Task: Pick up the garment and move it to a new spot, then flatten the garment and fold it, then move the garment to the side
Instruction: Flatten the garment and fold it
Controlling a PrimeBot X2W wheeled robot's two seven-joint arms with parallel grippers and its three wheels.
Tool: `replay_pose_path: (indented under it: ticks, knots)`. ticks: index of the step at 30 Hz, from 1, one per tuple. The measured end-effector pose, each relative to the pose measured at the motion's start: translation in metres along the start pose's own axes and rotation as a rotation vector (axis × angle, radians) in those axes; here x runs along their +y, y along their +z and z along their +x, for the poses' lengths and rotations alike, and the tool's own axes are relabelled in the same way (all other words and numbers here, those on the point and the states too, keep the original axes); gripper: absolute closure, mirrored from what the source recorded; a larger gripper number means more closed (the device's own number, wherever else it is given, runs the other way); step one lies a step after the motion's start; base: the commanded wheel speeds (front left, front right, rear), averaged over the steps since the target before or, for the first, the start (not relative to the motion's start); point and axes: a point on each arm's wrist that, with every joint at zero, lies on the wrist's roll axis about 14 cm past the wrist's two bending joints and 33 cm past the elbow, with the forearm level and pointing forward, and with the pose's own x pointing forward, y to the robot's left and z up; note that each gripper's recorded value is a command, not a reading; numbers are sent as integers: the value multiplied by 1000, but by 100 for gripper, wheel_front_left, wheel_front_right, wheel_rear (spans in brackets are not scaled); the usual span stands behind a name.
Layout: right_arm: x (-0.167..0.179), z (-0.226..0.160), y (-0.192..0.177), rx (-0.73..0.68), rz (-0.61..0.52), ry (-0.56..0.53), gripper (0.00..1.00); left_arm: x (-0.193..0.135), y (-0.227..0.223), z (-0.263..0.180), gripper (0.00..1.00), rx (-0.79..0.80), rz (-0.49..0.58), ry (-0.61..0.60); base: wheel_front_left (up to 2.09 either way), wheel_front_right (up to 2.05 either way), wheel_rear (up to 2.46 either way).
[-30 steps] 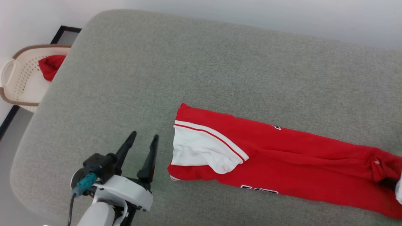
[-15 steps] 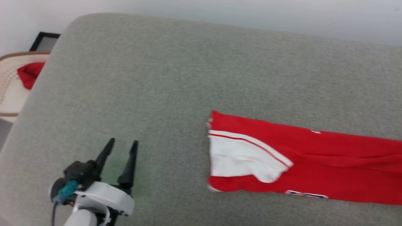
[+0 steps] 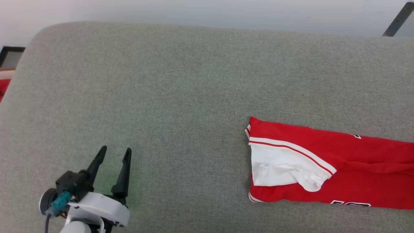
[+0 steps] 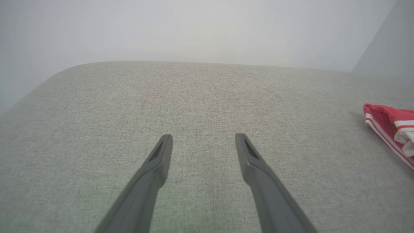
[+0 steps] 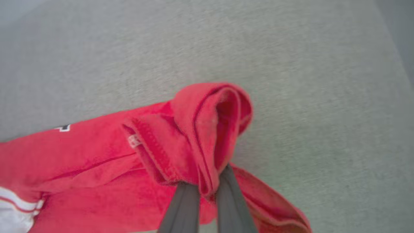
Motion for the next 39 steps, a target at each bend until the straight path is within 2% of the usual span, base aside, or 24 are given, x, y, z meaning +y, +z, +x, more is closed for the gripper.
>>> replay_pose_path:
  ticks: [11,18,23,29,31,34,35,36,37,38,39]
  knots:
    - [189,-24,-40,66,-311,498,100,2,3,-11,0,-10,-9,12,0,0,0]
    - [280,-37,-65,90,-435,726,100,4,1,-16,0,-7,-23,28,0,0,0]
    - [307,-24,-77,95,-462,768,100,3,1,-15,0,-5,-28,31,0,0,0]
    - [306,10,-110,207,-438,737,100,5,0,-9,0,-4,-40,44,0,0,0]
    - [305,17,-118,221,-470,727,100,4,-2,-8,0,-1,-44,45,0,0,0]
    - [310,19,-126,237,-455,747,100,6,-1,-8,0,-2,-46,52,0,0,0]
    - [313,18,-127,237,-454,758,79,6,0,-8,0,-5,-48,55,0,0,0]
    - [316,14,-128,232,-453,774,64,7,0,-8,0,-7,-48,57,0,0,0]
    - [318,11,-129,229,-450,788,20,8,1,-9,0,-9,-50,58,0,0,0]
    - [320,8,-127,221,-440,800,0,8,2,-9,0,-12,-51,60,0,0,0]
    - [320,5,-124,203,-436,806,0,9,3,-10,0,-13,-52,62,0,0,0]
